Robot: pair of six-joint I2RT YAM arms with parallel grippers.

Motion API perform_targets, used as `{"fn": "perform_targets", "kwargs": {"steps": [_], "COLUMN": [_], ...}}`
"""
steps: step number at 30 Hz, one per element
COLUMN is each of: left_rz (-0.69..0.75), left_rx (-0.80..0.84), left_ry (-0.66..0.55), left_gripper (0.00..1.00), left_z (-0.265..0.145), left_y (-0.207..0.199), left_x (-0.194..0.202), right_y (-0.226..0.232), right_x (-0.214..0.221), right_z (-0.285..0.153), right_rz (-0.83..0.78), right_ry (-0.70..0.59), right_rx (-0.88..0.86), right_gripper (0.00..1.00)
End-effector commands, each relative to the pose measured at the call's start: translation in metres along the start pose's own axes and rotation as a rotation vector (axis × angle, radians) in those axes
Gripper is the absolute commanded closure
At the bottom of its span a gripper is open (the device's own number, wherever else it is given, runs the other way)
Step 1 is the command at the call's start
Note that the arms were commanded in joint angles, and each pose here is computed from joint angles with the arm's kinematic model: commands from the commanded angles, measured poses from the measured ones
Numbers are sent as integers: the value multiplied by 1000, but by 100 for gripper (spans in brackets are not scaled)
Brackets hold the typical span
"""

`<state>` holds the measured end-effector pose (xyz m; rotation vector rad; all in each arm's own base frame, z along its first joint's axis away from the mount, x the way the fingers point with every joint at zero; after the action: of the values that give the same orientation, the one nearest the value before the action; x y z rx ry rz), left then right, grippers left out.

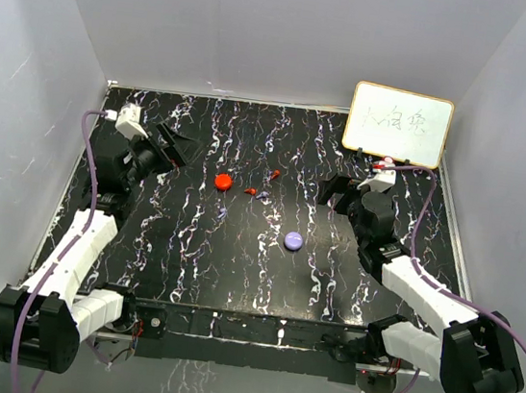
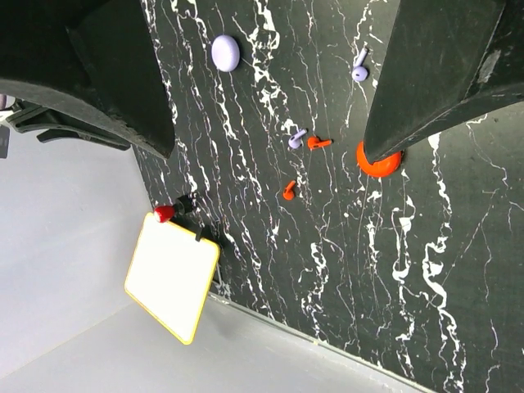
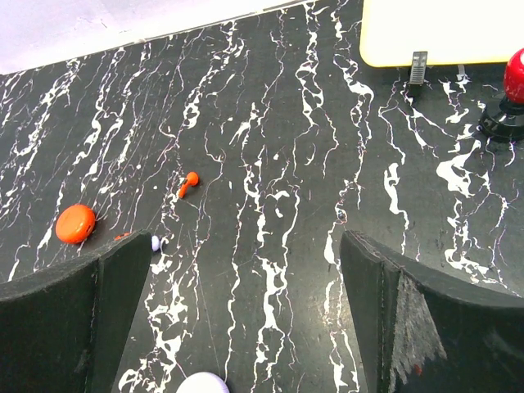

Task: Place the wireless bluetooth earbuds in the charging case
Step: Pick up the charging case at the center of the board.

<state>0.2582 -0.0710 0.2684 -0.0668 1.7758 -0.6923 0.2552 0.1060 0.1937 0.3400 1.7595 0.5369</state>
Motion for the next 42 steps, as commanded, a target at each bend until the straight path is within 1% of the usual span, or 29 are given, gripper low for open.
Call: {"fn": "perform_targets", "kwargs": {"steps": [1, 4, 12, 17, 20, 25, 28, 31, 35, 38, 42], "left_rz": [56, 77, 91, 83, 74, 31, 5, -15, -16, -25, -38], "left_rx": [29, -10, -18, -18, -19, -35, -88, -132, -179, -220, -253], "left_ry": [-97, -103, -129, -117, -81, -8, 50, 79, 111, 152, 168], "left_gripper": [1, 1, 1, 1, 1, 1, 1, 2, 3, 4, 5], "left_z": [-10, -14, -22, -18, -12, 7, 16, 20, 23, 26, 25], "left_y": [-9, -8, -8, -7, -3, 9, 19, 27, 34, 41, 46], "left_x": [-12, -16, -11, -11, -7, 7, 17, 25, 32, 40, 47], "right_y": [14, 13, 13, 17, 24, 40, 58, 81, 108, 120, 137], "right_x": [-20, -20, -20, -21, -15, 4, 23, 44, 64, 86, 107], "right_z": [0, 0, -1, -4, 0, 23, 41, 65, 96, 118, 143], "right_rz": [28, 27, 21, 0, -36, -92, -153, -207, -220, -228, -281], "right_ry": [-73, -75, -73, -58, 9, 217, 310, 390, 430, 466, 477], "right_rx": [-47, -45, -48, -100, -193, -304, -346, -369, -415, -426, -445], "right_gripper": [2, 2, 2, 2, 4, 9, 10, 10, 10, 11, 11]}}
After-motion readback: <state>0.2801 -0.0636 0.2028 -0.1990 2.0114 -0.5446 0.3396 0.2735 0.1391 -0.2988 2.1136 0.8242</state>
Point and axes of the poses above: each gripper's point midway between its finger pads, its own z axis out along the fingers, its own y axis along the line the jaws close on, x = y × z, the point moved 10 cm from there along -z, back along the fingers, and after that the axes turned 13 degrees about z, right-handed, at the moved point
